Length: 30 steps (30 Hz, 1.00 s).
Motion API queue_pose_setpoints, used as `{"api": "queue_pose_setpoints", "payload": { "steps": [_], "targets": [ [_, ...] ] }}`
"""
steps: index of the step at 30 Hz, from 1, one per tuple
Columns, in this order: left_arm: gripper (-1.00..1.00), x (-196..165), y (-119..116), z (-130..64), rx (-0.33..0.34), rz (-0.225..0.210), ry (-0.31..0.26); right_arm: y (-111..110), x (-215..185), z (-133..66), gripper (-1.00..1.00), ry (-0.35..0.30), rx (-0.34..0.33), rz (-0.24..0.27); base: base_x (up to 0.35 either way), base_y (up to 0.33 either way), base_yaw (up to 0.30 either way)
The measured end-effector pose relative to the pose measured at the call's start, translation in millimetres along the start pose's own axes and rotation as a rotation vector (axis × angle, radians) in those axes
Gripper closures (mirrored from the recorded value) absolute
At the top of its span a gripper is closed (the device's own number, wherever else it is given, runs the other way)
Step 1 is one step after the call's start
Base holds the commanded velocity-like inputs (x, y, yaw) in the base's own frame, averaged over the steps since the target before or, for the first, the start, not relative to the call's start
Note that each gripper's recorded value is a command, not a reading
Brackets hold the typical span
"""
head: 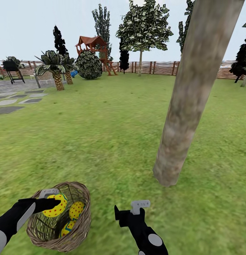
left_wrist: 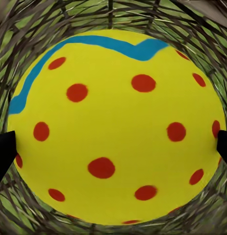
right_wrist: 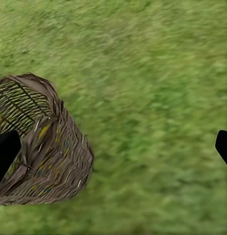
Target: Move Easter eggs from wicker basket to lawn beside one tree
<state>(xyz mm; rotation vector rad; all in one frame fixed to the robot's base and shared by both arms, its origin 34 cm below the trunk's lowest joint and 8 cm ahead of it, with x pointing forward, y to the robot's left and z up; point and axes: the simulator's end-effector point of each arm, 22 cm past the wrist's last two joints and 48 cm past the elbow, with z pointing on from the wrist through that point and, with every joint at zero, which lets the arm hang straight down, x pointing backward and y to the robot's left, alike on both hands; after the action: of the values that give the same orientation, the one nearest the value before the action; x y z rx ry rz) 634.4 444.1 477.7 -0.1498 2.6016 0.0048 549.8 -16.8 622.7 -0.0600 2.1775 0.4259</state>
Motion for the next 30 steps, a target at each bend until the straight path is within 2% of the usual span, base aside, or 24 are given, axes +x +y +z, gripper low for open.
{"api": "queue_pose_setpoints", "payload": {
  "steps": [14, 20, 30],
  "targets": [
    [1.0, -11, 2, -23.3, -0.004, -0.008, 0.037, 6, -25, -12.1, -1.0, 0.008, -0.001, -0.002, 0.0, 0.0, 0.0],
    [1.0, -32, -6, -36.4, 0.007, 0.006, 0.016, 10, -35, -17.1, -1.0, 0.009, -0.001, -0.003, 0.0, 0.0, 0.0],
    [1.0, -42, -6, -52.5, 0.004, 0.007, 0.032, 15, -52, -25.4, -1.0, 0.011, -0.002, -0.002, 0.0, 0.0, 0.0]
  ]
}}
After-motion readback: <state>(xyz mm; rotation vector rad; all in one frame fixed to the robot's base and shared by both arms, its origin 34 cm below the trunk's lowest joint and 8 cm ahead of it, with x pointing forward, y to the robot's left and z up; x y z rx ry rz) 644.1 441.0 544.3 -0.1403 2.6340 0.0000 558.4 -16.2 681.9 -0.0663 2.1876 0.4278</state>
